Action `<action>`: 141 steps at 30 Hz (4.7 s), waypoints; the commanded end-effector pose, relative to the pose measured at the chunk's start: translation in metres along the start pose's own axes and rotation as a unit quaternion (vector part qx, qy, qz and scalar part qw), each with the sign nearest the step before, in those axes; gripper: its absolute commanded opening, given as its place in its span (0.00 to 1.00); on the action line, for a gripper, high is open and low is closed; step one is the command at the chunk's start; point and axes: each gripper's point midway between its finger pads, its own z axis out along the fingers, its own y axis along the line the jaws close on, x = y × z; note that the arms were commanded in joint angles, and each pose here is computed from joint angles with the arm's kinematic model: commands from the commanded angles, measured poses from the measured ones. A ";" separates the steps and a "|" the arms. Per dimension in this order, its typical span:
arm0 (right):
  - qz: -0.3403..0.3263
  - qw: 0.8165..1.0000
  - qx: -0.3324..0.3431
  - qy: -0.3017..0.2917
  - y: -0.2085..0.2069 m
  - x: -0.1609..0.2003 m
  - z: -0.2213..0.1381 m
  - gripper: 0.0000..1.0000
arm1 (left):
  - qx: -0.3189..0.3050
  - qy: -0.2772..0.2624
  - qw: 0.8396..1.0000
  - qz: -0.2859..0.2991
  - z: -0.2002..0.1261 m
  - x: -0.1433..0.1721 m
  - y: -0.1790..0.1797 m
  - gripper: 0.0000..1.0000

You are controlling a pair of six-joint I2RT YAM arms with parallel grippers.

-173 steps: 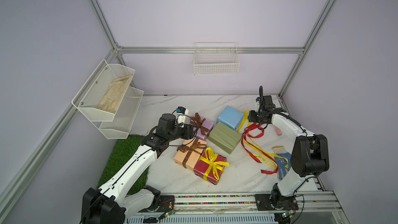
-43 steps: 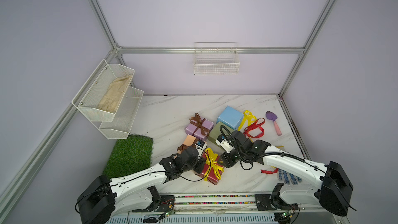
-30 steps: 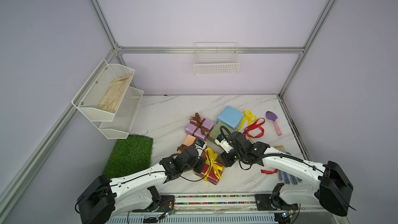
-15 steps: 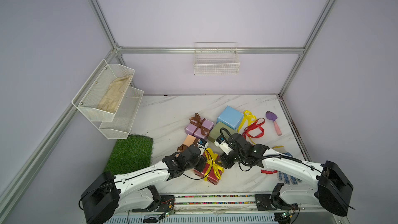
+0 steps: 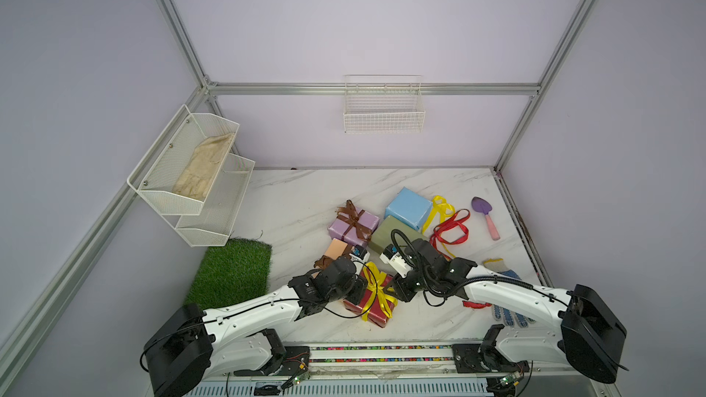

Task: Untie the ribbon bows on the gift boxes
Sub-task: Untie the ribbon from the gift box.

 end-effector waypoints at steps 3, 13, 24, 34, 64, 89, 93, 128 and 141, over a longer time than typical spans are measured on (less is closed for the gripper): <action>-0.001 1.000 -0.014 -0.004 0.007 0.001 0.002 0.24 | -0.007 0.008 1.000 0.011 -0.002 0.000 0.001 0.02; -0.001 1.000 -0.005 -0.017 0.009 -0.009 -0.007 0.00 | -0.010 0.004 1.000 0.008 -0.002 -0.002 0.002 0.02; -0.015 0.995 0.025 -0.093 0.018 -0.061 -0.044 0.00 | -0.016 0.006 1.000 0.009 -0.002 -0.001 0.004 0.02; -0.046 0.988 0.052 -0.137 0.026 -0.099 -0.075 0.00 | -0.021 0.023 0.999 0.010 0.009 0.003 0.005 0.02; -0.129 0.944 0.168 -0.253 0.033 -0.167 -0.175 0.00 | -0.024 0.021 0.999 0.008 0.013 0.004 0.006 0.01; 0.094 0.967 0.232 -0.051 -0.034 -0.044 -0.108 0.00 | -0.016 -0.038 0.999 0.034 -0.019 -0.045 -0.007 0.18; 0.133 0.948 0.290 -0.013 -0.055 -0.016 -0.114 0.00 | -0.026 -0.052 0.998 0.039 -0.025 -0.059 -0.008 0.24; 0.137 0.983 0.115 -0.039 -0.025 -0.028 -0.043 0.55 | -0.015 0.004 1.000 -0.007 0.010 -0.059 -0.020 0.47; 0.151 0.981 0.100 -0.073 -0.029 -0.016 -0.039 0.50 | -0.020 0.007 1.000 -0.016 0.022 -0.062 -0.021 0.38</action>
